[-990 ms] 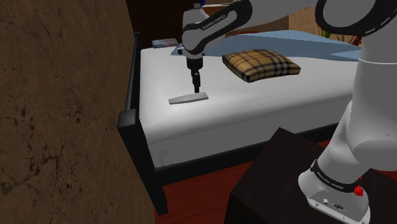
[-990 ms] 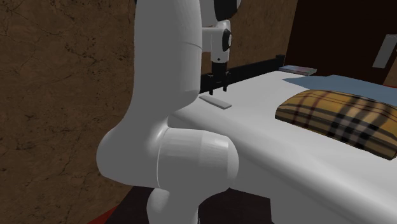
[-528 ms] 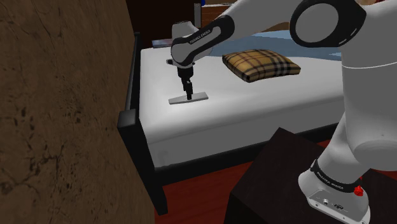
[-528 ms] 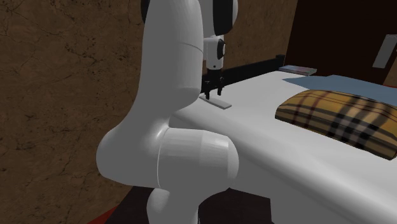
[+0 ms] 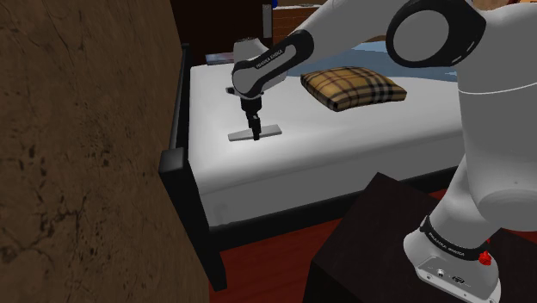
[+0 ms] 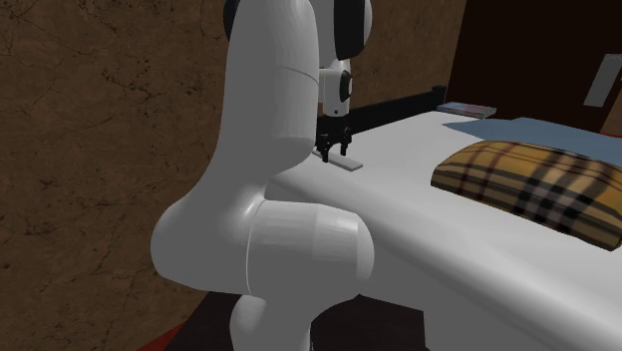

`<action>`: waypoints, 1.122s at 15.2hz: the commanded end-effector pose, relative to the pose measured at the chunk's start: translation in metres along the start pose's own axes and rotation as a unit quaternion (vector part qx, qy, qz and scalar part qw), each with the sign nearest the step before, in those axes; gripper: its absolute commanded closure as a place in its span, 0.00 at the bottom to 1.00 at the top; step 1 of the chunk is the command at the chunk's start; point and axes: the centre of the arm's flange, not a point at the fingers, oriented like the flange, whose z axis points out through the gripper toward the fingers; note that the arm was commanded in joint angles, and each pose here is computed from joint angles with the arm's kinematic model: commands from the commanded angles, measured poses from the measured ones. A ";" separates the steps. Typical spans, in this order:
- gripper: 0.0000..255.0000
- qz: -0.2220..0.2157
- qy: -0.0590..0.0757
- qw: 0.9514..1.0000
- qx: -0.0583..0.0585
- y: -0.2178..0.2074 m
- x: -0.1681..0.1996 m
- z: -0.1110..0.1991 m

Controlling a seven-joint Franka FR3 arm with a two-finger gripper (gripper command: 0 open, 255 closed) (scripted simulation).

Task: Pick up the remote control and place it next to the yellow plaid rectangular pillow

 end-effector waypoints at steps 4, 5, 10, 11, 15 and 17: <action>0.00 0.000 0.000 1.000 0.000 0.000 0.000 0.000; 1.00 0.000 0.000 1.000 0.000 0.000 0.000 0.000; 1.00 0.000 0.000 1.000 0.000 0.000 0.000 0.000; 1.00 0.000 0.000 1.000 0.000 0.000 0.000 0.000; 1.00 0.000 0.000 1.000 0.000 0.000 0.000 -0.005; 1.00 0.000 0.000 1.000 0.000 0.000 0.000 -0.016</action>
